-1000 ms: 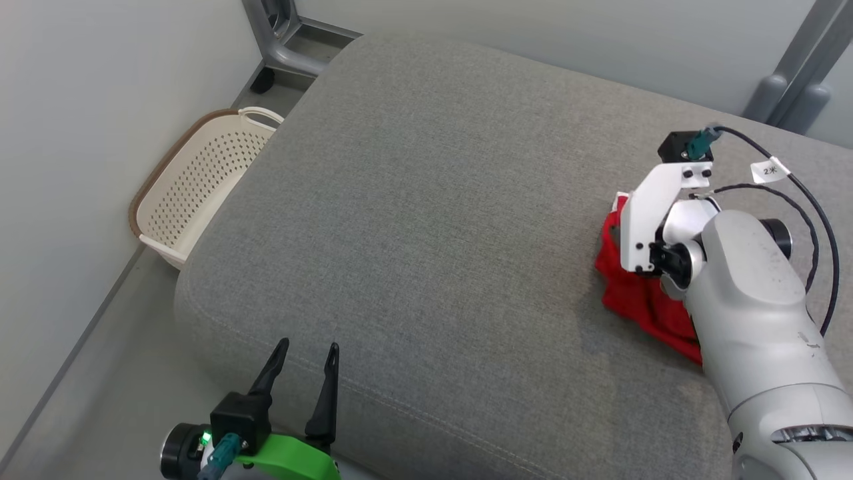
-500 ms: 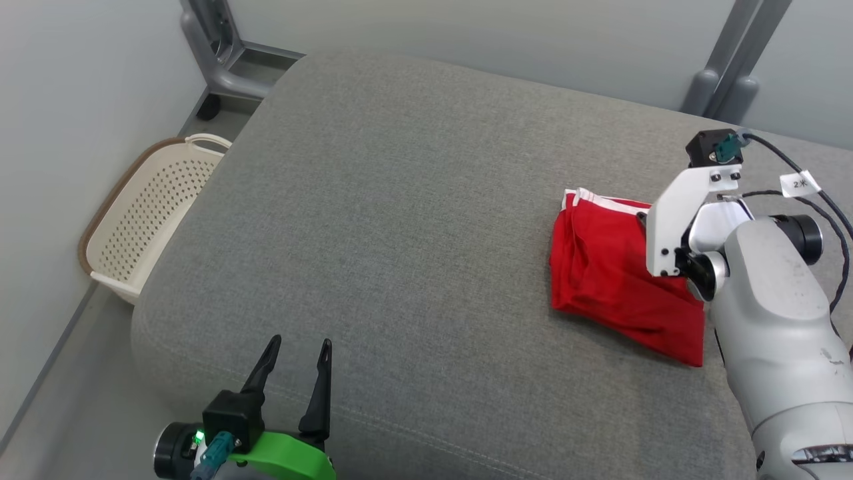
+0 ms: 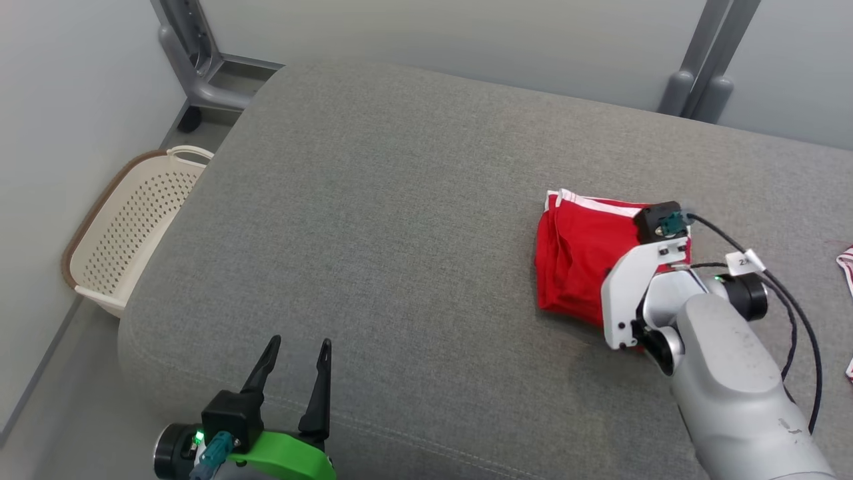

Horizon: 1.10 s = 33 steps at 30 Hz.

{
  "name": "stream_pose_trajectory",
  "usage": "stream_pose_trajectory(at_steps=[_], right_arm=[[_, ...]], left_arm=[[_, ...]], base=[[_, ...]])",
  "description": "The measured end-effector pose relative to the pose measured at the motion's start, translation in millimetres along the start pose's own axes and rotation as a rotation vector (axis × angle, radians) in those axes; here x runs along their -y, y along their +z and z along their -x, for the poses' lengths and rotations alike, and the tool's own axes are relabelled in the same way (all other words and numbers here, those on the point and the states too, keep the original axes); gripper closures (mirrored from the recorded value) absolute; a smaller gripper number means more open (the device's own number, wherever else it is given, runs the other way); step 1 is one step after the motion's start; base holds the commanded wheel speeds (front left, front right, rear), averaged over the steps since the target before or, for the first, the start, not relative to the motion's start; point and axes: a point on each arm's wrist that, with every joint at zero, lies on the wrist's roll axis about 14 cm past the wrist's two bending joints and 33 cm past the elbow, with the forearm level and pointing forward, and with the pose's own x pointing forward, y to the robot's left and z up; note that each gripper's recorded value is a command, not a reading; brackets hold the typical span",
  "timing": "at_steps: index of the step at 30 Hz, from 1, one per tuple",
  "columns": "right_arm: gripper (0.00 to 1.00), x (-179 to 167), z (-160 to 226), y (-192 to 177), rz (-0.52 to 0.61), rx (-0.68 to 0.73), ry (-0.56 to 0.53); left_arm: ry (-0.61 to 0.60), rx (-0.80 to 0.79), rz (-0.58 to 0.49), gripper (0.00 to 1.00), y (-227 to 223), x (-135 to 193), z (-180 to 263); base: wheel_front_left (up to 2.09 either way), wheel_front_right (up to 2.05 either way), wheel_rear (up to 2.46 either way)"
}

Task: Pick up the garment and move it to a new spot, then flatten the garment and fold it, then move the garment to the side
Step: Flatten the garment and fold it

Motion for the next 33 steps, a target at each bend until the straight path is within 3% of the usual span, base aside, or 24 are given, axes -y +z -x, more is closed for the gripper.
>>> stream_pose_trajectory(at_steps=[18, 24, 26, 27, 33], right_arm=[[1.0, -75.4, -6.4, -20.1, 0.044, -0.047, 0.193], [1.0, -94.1, -3.1, -1.2, 0.039, -0.011, 0.247], [0.51, -94.2, -1.4, 7.9, 0.038, -0.006, 0.248], [0.0, -91.6, -0.8, 9.4, 0.043, -0.018, 0.24], [0.0, -54.6, 7.3, 42.2, 0.021, 0.012, 0.138]], left_arm=[[0.062, 0.012, -0.012, 0.0, 3.7, -20.8, 20.0], [0.073, 0.011, -0.009, 0.0, 2.8, -23.6, 25.6], [0.078, 0.01, -0.005, 0.0, 2.2, -24.6, 27.1], [0.078, 0.009, -0.007, 0.0, 1.7, -24.9, 27.8], [0.052, 0.02, -0.017, 0.0, 5.8, -19.9, 24.5]], base=[[0.0, 0.0, 0.0], [0.0, 0.0, 0.0], [0.0, 0.0, 0.0], [0.0, 0.0, 0.0], [0.0, 0.0, 0.0]])
